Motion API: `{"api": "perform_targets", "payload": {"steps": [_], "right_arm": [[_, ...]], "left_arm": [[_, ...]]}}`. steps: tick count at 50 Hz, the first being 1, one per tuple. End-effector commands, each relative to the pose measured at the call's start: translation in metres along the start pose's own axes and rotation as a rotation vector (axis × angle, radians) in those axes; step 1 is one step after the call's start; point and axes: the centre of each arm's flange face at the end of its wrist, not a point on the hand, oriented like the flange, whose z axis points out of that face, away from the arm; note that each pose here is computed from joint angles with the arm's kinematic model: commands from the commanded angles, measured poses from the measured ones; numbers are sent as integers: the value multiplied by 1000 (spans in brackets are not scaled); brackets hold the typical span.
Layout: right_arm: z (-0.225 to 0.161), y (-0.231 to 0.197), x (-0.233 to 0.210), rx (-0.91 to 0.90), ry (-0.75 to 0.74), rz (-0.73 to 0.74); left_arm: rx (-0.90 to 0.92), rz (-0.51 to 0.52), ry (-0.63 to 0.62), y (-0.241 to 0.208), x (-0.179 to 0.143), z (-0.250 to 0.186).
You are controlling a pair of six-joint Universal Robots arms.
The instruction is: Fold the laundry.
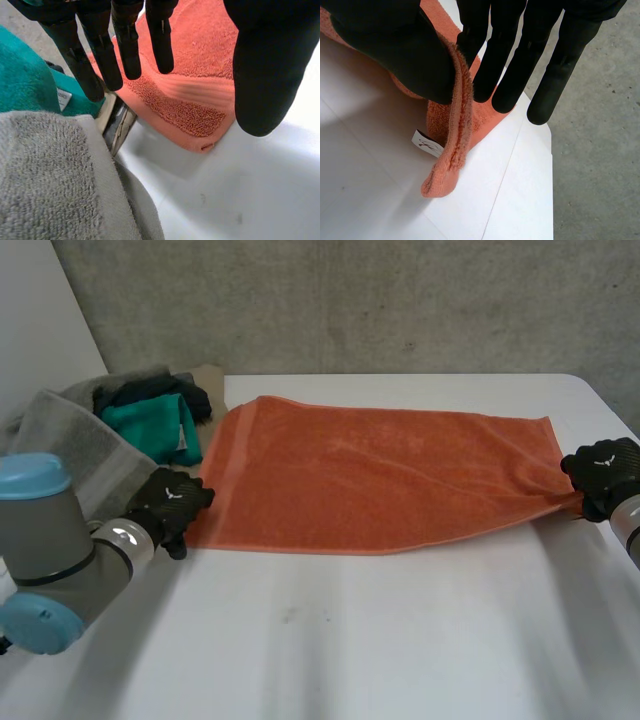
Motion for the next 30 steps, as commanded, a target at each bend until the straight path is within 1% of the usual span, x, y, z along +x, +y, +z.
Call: {"api": "perform_targets", "payload": {"steps": [1,30], "right_arm": [[-1,1,-1,-3,-2,0],[0,4,-4,-10,-12,-7]], "left_arm": [[9,-4,-7,2,-3,17],[28,10,20,6,9,49]]}}
